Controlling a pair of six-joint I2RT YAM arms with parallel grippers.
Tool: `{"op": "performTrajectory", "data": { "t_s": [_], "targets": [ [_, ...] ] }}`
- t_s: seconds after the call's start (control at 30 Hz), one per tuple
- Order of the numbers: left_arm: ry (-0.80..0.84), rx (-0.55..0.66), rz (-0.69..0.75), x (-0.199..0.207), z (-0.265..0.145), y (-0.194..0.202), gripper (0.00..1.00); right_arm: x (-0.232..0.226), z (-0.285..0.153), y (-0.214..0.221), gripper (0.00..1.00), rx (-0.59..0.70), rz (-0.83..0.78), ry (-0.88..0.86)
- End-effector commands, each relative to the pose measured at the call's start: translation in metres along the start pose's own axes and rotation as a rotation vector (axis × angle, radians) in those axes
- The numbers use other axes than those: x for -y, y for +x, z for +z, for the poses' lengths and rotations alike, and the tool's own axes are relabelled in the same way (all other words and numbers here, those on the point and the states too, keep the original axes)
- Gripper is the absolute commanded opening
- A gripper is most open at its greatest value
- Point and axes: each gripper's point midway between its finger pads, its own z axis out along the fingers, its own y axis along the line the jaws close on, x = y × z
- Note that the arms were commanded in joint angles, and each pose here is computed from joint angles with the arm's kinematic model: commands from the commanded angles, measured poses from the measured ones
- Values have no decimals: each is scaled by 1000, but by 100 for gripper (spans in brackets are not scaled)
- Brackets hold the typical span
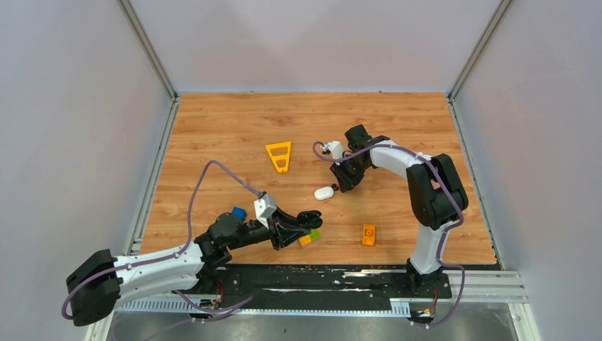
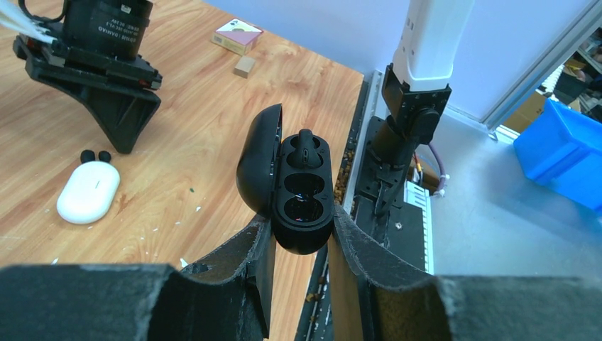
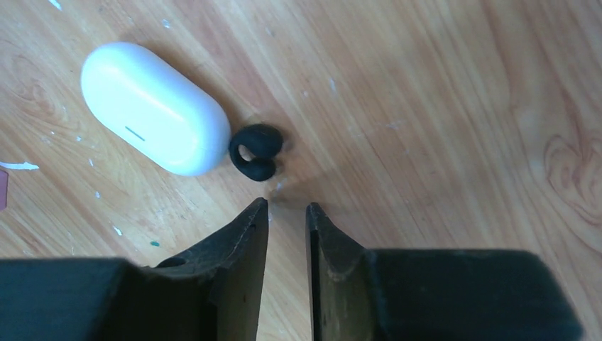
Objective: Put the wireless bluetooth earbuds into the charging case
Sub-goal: Move the left earbud to the center of the board.
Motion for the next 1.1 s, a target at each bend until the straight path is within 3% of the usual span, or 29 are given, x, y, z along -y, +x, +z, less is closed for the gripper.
{"op": "performTrajectory", "data": {
  "t_s": [0.0,0.13,0.27,0.77,1.07],
  "targets": [
    [15,50,12,5,0,-13,0,-9,11,3,28,-31,-57,1],
    [13,50,9,4,0,-12,0,-17,16,-2,28,-23,-61,-8],
    [11,47,8,4,-1,-11,0,-28,15,-17,20,-20,-21,-64],
    [11,40,17,4,-1,-12,0,-44,-21,-34,25,-36,47,-143],
    [12,40,22,7,-3,-17,0,-28,-36,-63,22,83,-438,-148]
  ]
}}
